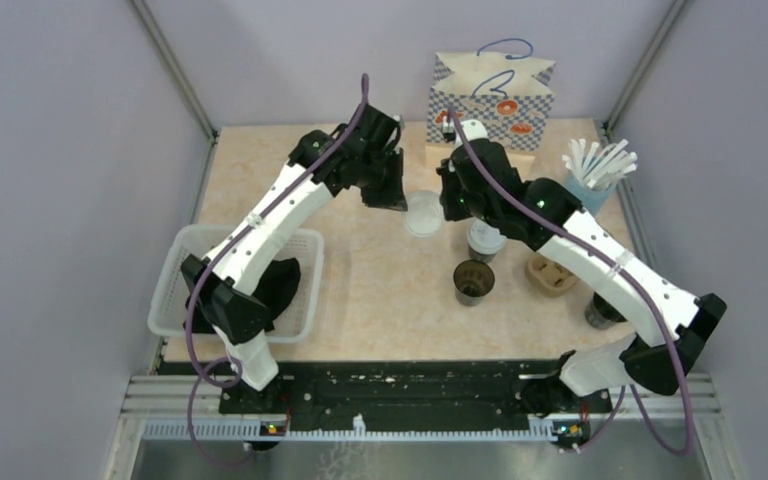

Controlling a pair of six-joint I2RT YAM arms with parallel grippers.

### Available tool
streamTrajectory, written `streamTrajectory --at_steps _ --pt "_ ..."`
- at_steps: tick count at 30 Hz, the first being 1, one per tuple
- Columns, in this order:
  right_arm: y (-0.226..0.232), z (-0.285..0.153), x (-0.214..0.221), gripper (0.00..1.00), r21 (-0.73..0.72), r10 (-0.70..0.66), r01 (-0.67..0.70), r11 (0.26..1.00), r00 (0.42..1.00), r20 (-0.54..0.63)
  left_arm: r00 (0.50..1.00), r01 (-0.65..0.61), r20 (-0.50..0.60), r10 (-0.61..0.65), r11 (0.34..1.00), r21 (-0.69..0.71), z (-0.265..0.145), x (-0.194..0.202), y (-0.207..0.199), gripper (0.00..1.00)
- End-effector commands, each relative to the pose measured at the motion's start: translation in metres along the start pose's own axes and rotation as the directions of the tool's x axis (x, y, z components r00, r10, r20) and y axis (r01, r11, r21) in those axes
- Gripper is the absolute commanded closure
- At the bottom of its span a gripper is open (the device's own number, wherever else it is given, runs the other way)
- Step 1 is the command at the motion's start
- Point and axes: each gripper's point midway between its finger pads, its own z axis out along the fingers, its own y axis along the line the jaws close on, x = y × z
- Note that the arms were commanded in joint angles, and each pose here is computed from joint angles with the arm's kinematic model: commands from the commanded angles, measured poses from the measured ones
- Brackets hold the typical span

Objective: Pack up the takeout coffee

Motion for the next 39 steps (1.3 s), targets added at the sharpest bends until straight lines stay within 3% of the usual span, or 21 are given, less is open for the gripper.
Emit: streamTrajectory --at_steps 1,4,6,8,11,15,18,26,32,39 --pt "0.009 -0.022 -0.022 0.93 -0.043 0.037 -0.035 0.998 0.999 0.034 0.998 -0.022 0.061 0.019 0.998 0.051 -0.023 -0.010 -0.007 0.99" --pt "0.012 -0.046 -0.029 0.48 -0.111 0.079 -0.077 0.991 0.997 0.016 0.998 -0.008 0.069 -0.002 0.990 0.143 -0.033 -0.018 -0.014 1.00" --pt "0.010 -0.067 -0.038 0.28 -0.208 0.158 -0.156 0.966 0.987 -0.007 0.998 0.004 0.061 -0.022 0.960 0.280 -0.044 -0.023 -0.022 1.00" --pt "0.003 -0.090 -0.044 0.15 -0.327 0.266 -0.260 0.908 0.964 -0.029 0.997 0.050 0.020 -0.068 0.879 0.474 -0.062 -0.024 -0.032 1.00" --pt "0.000 -0.125 -0.056 0.02 -0.577 0.396 -0.351 0.738 0.917 -0.051 0.986 0.116 -0.009 -0.169 0.632 0.766 -0.105 -0.035 -0.050 1.00" --pt "0.020 -0.152 -0.067 0.01 -0.799 0.449 -0.312 0.513 0.891 -0.060 0.978 0.141 -0.084 -0.189 0.315 0.939 -0.156 -0.027 -0.067 0.97" --pt "0.029 -0.170 -0.085 0.01 -0.877 0.486 -0.239 0.416 0.874 -0.008 0.973 0.173 -0.134 -0.188 0.207 0.963 -0.169 -0.026 -0.071 0.97" --pt "0.054 -0.161 -0.117 0.01 -0.913 0.506 -0.210 0.349 0.863 -0.005 0.983 0.145 -0.135 -0.128 0.069 0.987 -0.189 -0.024 -0.084 0.99" --pt "0.075 -0.163 -0.136 0.01 -0.938 0.511 -0.171 0.301 0.860 0.007 0.982 0.151 -0.145 -0.120 0.049 0.987 -0.188 -0.027 -0.087 0.99" --pt "0.084 -0.153 -0.141 0.01 -0.940 0.506 -0.170 0.295 0.862 0.003 0.980 0.165 -0.158 -0.124 0.046 0.985 -0.185 -0.028 -0.086 0.99"
